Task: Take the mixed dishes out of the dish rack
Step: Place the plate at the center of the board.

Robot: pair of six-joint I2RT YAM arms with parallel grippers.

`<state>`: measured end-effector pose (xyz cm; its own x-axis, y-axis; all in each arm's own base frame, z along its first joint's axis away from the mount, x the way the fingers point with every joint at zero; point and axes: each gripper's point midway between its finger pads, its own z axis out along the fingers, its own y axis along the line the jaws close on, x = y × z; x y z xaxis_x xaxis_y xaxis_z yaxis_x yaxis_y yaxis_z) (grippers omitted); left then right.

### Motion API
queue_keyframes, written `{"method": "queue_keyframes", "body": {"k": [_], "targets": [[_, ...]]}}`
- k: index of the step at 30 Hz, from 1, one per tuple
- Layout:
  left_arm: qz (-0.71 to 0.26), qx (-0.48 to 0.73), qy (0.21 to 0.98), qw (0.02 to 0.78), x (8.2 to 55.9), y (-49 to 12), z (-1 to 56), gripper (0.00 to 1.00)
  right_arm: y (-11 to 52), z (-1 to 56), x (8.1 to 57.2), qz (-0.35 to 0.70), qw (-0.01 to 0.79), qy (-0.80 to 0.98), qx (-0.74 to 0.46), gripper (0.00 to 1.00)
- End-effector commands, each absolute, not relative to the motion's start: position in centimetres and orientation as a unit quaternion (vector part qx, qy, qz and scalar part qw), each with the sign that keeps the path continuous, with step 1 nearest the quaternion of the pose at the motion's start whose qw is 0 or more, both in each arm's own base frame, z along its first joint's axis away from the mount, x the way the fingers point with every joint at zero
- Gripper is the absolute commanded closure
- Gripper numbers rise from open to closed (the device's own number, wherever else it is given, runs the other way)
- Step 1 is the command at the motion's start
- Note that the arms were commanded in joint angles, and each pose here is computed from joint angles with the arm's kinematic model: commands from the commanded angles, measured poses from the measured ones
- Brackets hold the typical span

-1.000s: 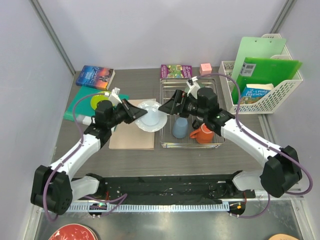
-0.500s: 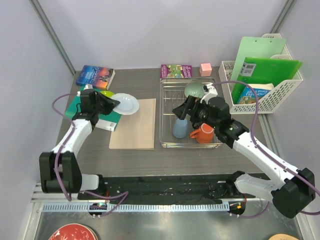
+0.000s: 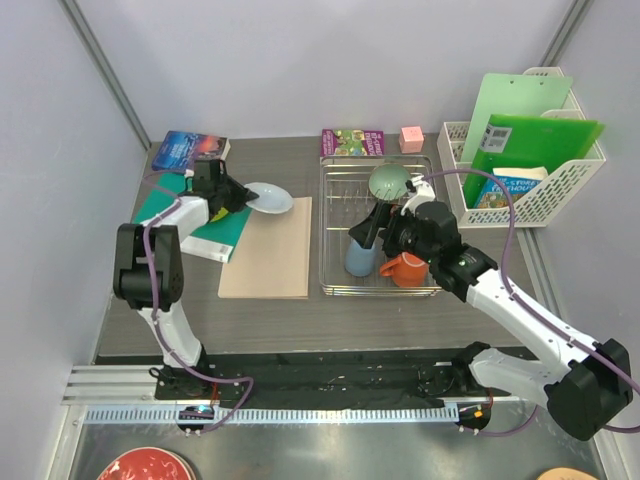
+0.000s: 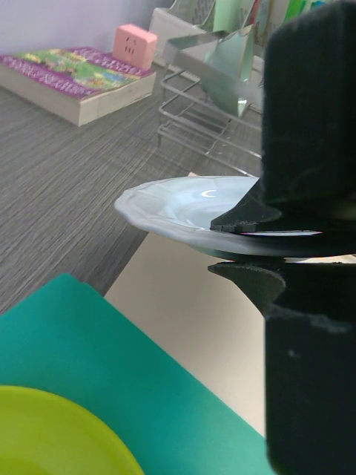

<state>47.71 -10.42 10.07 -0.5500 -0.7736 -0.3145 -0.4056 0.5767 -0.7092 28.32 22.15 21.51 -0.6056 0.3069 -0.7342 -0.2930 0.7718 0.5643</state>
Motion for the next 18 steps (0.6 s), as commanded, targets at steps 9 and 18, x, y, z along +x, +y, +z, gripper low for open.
{"method": "queue_keyframes", "body": {"k": [9, 18], "targets": [[-0.241, -0.352, 0.857, 0.290, 49.6, -11.4, 8.5, 0.82, 21.4, 22.7, 28.5, 0.323, 0.470, 0.821, -0.002, 0.03], [-0.204, -0.362, 0.867, 0.276, 47.8, -10.4, 9.9, 0.48, 21.0, 21.9, 28.8, 0.306, 0.471, 0.828, 0.001, 0.03]]}}
